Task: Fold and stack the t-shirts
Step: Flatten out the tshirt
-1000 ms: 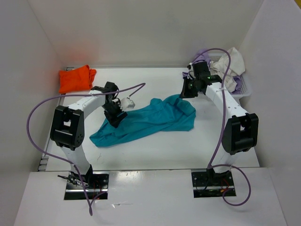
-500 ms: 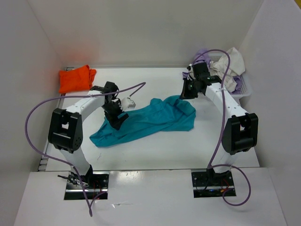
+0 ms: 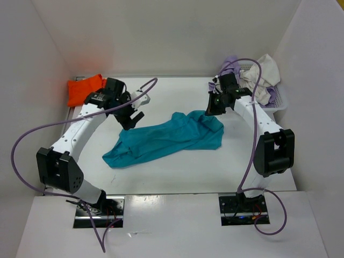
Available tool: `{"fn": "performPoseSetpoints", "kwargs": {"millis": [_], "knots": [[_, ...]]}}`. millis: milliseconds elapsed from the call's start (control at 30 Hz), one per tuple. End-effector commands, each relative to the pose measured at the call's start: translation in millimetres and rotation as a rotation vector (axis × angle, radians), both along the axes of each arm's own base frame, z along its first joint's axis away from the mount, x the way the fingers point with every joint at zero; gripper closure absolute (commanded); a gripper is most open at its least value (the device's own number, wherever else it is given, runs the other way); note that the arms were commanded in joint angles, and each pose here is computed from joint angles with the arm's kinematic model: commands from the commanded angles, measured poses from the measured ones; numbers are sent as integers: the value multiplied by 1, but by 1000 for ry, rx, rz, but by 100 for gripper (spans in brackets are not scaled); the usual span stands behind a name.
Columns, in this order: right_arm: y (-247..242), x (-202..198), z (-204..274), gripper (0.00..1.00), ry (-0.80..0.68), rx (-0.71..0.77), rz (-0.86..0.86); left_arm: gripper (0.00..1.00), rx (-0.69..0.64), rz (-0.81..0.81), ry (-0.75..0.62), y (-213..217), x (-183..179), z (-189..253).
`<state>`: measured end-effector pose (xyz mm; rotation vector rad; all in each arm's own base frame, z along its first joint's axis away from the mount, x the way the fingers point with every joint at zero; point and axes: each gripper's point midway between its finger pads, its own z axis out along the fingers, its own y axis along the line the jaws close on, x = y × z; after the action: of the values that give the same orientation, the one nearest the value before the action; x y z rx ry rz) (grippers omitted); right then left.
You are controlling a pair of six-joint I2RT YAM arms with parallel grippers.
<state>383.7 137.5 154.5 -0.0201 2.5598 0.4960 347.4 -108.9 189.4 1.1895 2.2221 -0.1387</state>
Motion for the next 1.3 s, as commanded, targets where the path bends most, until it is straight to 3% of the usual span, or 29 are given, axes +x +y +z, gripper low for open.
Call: {"fn": "performPoseSetpoints", "kwargs": {"millis": [0,100,467,800,1033,1133,1267], "knots": [[1,-3,13,100,-53,-9,17,9,51,-27,114,4,-20,-28],[1,-3,13,100,-53,-9,17,9,86,-34,218,3,-36,-59],[2,-8,9,100,-37,-20,21,12,108,-23,392,3,-48,-121],[2,-8,8,100,-40,-24,28,36,100,-36,502,0,-63,-146],[2,-8,8,100,-40,-24,28,40,104,-38,550,0,-70,-153],[2,-8,8,100,-40,-24,28,52,104,-38,550,0,-70,-153],[2,-8,8,100,-40,-24,28,84,101,-29,537,-1,-65,-147]]}}
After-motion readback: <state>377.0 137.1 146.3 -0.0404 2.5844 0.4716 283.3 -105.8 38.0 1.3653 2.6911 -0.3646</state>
